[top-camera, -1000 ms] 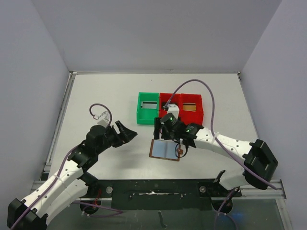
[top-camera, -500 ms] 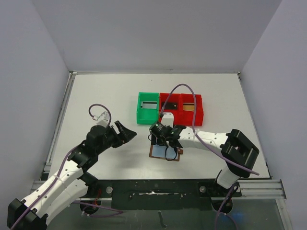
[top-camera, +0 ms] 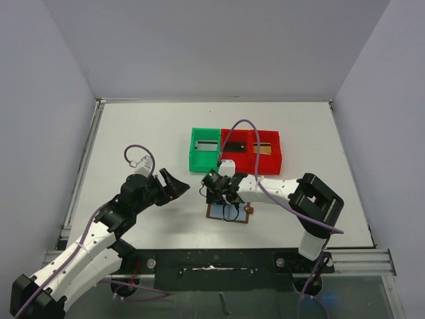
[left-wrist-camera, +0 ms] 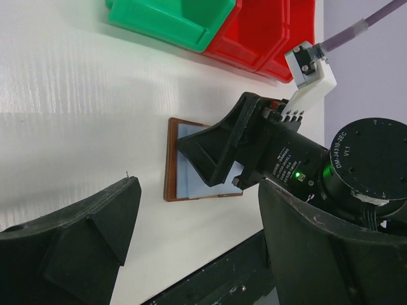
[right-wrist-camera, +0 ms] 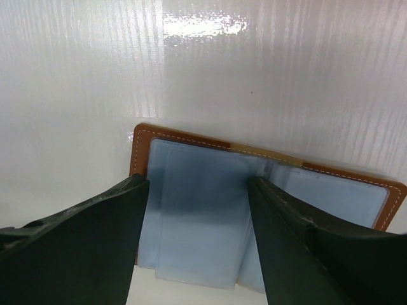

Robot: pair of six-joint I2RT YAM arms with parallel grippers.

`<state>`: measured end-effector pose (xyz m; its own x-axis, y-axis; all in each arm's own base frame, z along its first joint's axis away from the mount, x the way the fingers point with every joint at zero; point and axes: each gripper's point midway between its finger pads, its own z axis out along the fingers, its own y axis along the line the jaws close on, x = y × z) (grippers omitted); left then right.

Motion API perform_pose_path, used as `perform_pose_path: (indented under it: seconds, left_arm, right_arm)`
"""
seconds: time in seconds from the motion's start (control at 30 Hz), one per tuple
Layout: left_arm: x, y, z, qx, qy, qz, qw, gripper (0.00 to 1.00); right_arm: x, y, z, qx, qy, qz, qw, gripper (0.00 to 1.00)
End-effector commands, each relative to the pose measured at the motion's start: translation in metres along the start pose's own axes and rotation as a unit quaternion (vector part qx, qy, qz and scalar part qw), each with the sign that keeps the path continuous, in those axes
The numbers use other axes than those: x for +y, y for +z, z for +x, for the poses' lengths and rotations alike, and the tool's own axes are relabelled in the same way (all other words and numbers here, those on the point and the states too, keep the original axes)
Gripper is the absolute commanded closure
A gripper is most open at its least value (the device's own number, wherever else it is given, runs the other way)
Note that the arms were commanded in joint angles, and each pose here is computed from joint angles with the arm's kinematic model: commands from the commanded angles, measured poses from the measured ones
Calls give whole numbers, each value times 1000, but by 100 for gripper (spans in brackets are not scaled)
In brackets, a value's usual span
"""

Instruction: Take the credit cards out of the card holder

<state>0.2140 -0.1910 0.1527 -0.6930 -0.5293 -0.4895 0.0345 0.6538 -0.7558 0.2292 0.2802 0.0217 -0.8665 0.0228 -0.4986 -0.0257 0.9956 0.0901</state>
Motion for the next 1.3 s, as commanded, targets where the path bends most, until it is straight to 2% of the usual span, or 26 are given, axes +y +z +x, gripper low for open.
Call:
perform_pose_path:
  seconds: [0.0, 0.1, 0.2, 0.4, 0.53, 0.8, 0.9, 1.03, 1.27]
  left_arm:
    - [-10, 3, 0, 6, -1, 26, 1000, 27]
    - [-10, 7, 5, 18, -1, 30, 999, 27]
    - [-11, 9, 8, 27, 1, 35, 999, 27]
    - [-10, 17, 21, 57, 4, 47, 997, 30]
    - [-14, 24, 35, 88, 1, 68, 994, 33]
    - [-28, 45, 73, 144, 16, 86, 986, 35]
    - [-30, 56, 87, 158, 13, 84, 984, 36]
    - [-17, 67, 96, 162, 7, 52, 985, 37]
    - [-15, 75, 93, 146, 9, 47, 988, 42]
  right_arm:
    - [-1, 4, 6, 13, 7, 16, 1000, 35]
    - [-10, 11, 17, 28, -4, 36, 999, 36]
    - [-13, 14, 24, 34, -6, 37, 999, 47]
    - [-3, 13, 23, 29, 5, -14, 999, 61]
    - [0, 15, 21, 38, 45, -75, 995, 67]
    - [-9, 14, 23, 41, 91, -122, 988, 65]
    - [-11, 15, 26, 45, 96, -123, 987, 58]
    - [-13, 13, 25, 42, 102, -128, 986, 52]
    - [-13, 12, 24, 39, 108, -132, 985, 54]
